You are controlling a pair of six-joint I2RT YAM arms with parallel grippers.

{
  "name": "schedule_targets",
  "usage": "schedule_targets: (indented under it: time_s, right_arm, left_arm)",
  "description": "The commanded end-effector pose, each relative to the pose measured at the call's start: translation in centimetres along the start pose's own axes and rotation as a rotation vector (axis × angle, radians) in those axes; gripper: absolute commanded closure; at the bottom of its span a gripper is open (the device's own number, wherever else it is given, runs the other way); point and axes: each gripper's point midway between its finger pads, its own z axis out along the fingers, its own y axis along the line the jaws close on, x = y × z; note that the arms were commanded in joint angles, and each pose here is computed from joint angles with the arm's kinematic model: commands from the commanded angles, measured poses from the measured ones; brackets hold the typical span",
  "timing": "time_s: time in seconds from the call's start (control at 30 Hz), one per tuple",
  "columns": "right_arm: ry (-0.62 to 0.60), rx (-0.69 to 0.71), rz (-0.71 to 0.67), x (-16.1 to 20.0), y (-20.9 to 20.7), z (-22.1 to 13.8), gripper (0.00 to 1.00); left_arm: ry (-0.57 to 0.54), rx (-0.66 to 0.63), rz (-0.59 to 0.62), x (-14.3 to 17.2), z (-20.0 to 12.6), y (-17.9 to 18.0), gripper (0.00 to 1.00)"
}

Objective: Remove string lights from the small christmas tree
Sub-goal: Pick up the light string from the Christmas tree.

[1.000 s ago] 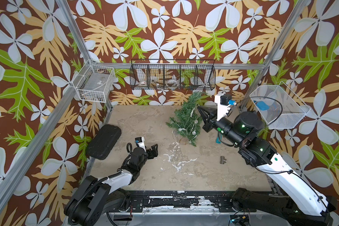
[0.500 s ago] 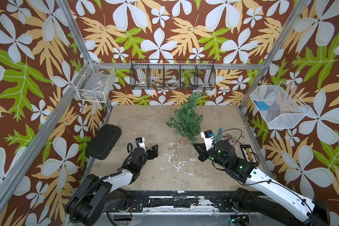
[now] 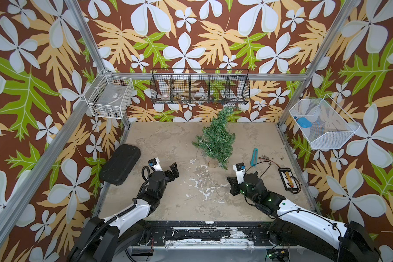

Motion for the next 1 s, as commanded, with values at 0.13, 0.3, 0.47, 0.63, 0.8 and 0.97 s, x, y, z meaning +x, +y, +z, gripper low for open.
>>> schedule_targets:
  time_s: [0.13, 0.3, 0.47, 0.63, 0.8, 0.97]
  right_arm:
    - [-0.077, 0.033, 0.069, -0.7, -1.3, 0.0, 1.00]
    - [-0.111, 0.013, 0.120, -0.9, -2.0, -0.7, 1.00]
    - [-0.140, 0.000, 0.136, -1.2, -2.0, -1.2, 1.00]
    - [-0.133, -0.015, 0.126, -1.0, -1.8, -1.3, 1.00]
    - [-0.138, -0.006, 0.109, -1.1, -1.9, -1.4, 1.00]
    - [-0.134, -0.006, 0.103, -0.9, -2.0, -1.5, 1.00]
  left_arm:
    - [-0.036, 0.251, -0.069, -2.9, -1.3, -5.7, 0.03]
    - [0.011, 0.413, -0.035, -4.0, -0.7, -10.8, 0.10]
    - [0.075, 0.557, 0.051, -3.3, 0.1, -15.5, 0.17]
    - [0.092, 0.666, 0.141, -2.0, 0.2, -17.8, 0.25]
    - [0.085, 0.692, 0.165, -1.3, 0.5, -18.2, 0.27]
    - [0.118, 0.730, 0.167, -0.5, 1.0, -19.6, 0.29]
